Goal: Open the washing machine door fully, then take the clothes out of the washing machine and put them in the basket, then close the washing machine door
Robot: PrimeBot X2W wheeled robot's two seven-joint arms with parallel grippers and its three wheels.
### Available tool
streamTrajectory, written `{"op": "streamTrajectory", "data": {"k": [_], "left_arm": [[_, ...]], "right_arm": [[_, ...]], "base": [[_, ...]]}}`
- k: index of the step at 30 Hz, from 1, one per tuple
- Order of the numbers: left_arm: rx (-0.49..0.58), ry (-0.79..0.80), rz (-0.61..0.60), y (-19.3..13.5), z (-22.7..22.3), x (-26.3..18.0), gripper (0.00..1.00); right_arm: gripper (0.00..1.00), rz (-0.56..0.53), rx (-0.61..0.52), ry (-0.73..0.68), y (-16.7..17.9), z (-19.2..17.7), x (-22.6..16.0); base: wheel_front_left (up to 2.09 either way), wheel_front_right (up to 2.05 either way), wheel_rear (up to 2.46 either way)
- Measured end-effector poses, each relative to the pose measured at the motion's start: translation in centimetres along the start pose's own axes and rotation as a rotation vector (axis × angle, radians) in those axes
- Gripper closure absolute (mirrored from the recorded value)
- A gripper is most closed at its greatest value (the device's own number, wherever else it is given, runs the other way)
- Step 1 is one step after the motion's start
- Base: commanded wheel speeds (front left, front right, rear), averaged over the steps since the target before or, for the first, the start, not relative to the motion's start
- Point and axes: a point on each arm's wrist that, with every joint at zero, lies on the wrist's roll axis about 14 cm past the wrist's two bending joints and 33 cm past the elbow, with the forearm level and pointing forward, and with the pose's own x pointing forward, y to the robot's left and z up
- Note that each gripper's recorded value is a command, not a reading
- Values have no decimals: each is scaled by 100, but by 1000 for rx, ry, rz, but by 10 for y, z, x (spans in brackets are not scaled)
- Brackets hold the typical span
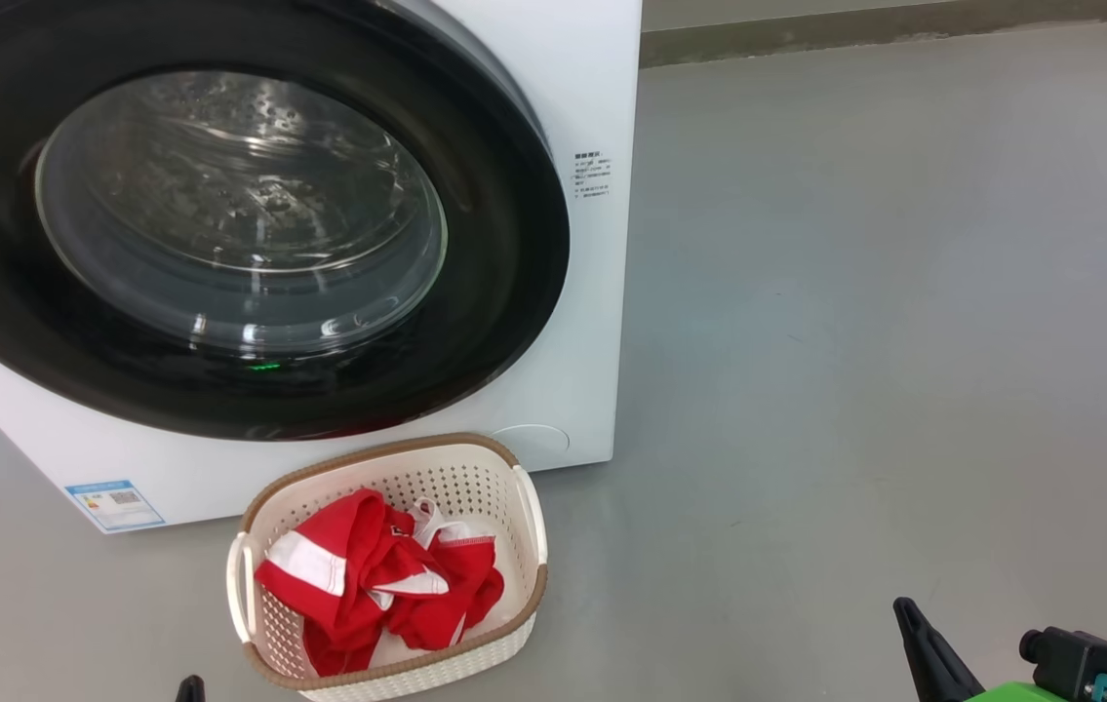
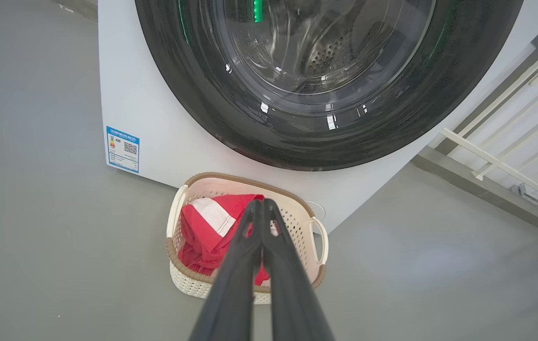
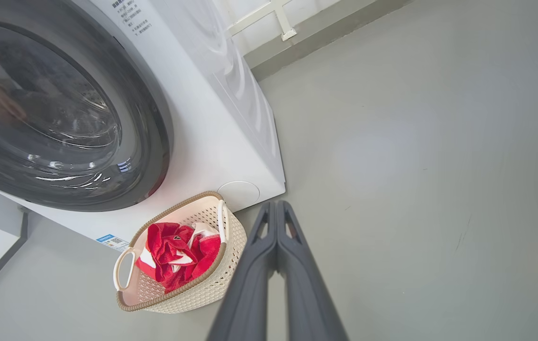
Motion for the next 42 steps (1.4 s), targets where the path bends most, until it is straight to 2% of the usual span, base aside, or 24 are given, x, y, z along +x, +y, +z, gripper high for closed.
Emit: {"op": "streamTrajectory", "data": {"k": [42], "left_arm": [[-434, -16, 38, 6, 17, 10, 100]], "right_arm": [[100, -11, 436, -11, 12, 12, 13]], "base": [[0, 0, 0]]}}
